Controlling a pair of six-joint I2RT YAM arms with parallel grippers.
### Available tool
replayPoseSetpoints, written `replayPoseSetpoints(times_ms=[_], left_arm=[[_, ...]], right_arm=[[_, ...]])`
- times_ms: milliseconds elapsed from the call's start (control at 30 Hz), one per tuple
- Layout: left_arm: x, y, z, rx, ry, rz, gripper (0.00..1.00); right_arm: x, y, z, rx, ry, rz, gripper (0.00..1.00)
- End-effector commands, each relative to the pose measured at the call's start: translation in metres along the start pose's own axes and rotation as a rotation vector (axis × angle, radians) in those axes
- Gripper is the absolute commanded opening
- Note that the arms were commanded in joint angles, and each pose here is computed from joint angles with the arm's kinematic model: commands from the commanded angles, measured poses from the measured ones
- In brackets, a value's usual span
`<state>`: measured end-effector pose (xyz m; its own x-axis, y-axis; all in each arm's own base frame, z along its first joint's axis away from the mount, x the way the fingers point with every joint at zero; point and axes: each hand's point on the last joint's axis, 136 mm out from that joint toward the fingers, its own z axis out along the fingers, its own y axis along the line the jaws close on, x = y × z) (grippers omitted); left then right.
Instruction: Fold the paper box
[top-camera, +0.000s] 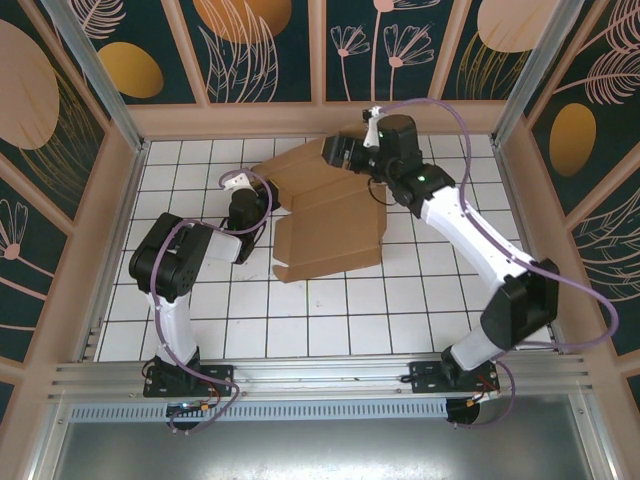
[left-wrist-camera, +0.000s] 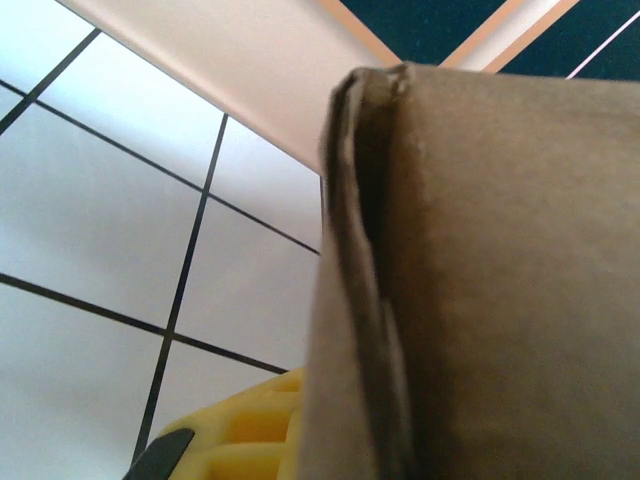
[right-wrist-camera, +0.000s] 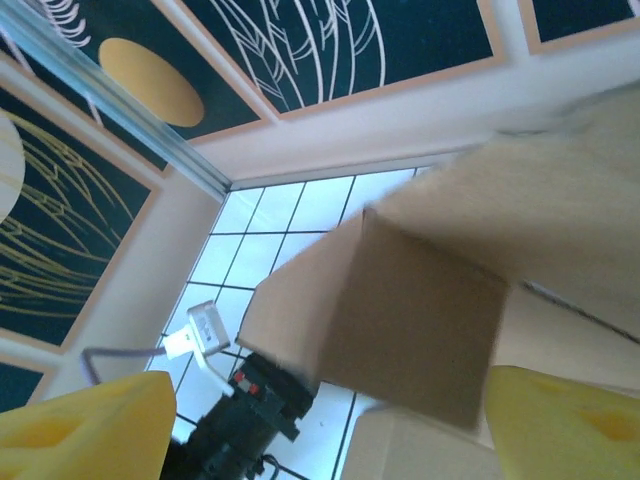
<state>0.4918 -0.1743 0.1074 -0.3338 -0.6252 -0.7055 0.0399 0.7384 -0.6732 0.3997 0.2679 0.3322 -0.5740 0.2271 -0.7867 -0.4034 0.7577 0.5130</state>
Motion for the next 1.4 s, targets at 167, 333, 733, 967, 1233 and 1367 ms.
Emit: replayPoseSetpoints(times_ms=[167, 333, 733, 967, 1233, 1367], left_arm=[[-0.006, -0.024, 0.002, 0.056, 0.054, 0.026, 0.00], [0.005, -0.049, 0.002, 0.183, 0.130, 0.053, 0.00], [0.008, -0.056, 0.004, 0.191, 0.180, 0.064, 0.00], [0.012, -0.055, 0.006, 0.192, 0.198, 0.072, 0.00], [0.008, -0.065, 0.007, 0.225, 0.193, 0.090, 0.00], [0.007, -0.067, 0.005, 0.235, 0.193, 0.097, 0.00]], right_arm=[[-0.054, 0.001, -0.122, -0.039, -0.323, -0.217, 0.83], [-0.060, -0.057, -0.147, 0.003, -0.347, -0.120, 0.82], [-0.006, -0.073, -0.104, -0.250, -0.049, -0.131, 0.55], [0.036, -0.056, -0.077, -0.278, 0.070, -0.208, 0.47], [0.051, -0.075, -0.033, -0.070, 0.171, -0.291, 0.46], [0.057, -0.076, -0.015, -0.020, 0.213, -0.340, 0.45]])
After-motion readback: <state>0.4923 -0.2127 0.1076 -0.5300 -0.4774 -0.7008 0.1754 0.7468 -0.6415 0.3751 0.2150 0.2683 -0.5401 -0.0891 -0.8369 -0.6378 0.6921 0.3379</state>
